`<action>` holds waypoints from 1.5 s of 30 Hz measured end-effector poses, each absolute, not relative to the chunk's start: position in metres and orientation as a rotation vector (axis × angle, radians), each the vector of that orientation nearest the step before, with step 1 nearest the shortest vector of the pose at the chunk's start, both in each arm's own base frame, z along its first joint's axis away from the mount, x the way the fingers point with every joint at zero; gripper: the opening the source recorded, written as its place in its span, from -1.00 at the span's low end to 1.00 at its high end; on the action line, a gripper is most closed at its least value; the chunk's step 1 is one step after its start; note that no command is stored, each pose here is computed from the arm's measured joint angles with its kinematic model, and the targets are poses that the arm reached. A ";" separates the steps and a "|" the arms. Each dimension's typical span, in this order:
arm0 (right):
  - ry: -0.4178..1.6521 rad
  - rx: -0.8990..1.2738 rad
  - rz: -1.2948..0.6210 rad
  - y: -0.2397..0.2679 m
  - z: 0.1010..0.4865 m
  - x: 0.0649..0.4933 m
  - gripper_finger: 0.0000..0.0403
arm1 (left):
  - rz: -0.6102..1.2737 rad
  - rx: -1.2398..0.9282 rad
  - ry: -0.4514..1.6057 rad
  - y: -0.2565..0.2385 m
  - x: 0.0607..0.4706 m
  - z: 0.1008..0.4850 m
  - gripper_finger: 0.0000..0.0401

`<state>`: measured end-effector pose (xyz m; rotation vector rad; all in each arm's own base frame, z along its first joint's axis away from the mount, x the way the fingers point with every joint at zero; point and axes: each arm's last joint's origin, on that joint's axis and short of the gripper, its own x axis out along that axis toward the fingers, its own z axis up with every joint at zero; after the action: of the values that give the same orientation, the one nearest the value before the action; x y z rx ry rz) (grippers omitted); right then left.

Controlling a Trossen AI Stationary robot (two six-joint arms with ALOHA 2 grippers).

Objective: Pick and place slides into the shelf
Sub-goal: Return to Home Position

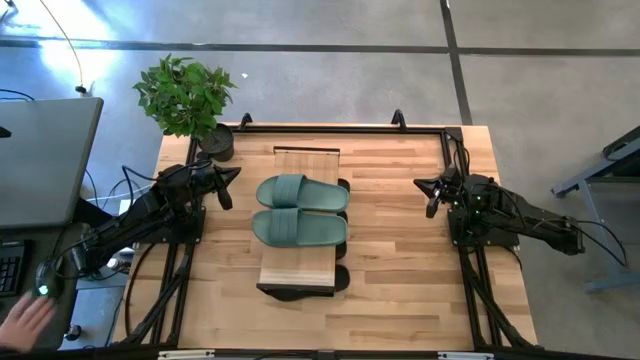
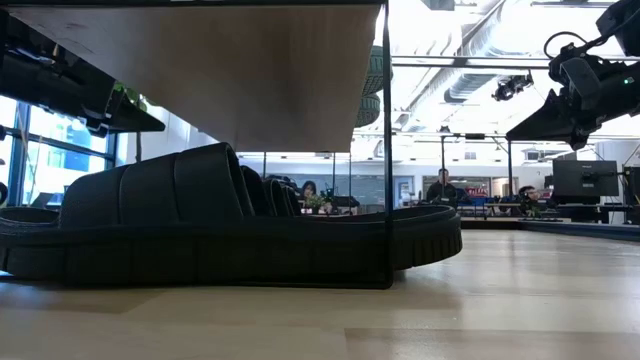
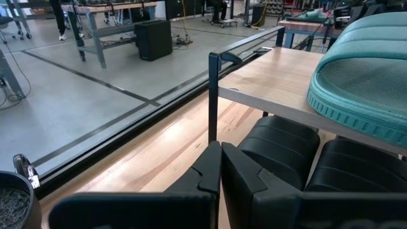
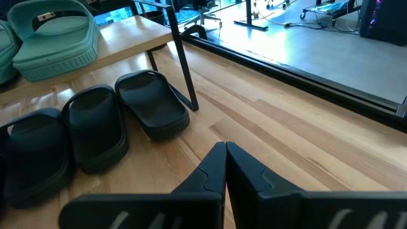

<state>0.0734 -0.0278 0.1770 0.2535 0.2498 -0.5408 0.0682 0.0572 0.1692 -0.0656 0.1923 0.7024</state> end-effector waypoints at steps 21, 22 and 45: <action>0.250 0.254 -0.541 -0.028 0.177 0.073 -1.00 | 0.702 -0.065 0.192 0.057 0.068 0.169 -0.99; 0.250 0.254 -0.541 -0.028 0.177 0.073 -1.00 | 0.703 -0.066 0.192 0.057 0.068 0.169 -0.99; 0.250 0.254 -0.541 -0.028 0.177 0.073 -1.00 | 0.703 -0.065 0.193 0.057 0.068 0.169 -0.99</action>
<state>0.0734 -0.0279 0.1770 0.2536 0.2500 -0.5411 0.0682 0.0572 0.1692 -0.0653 0.1928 0.7026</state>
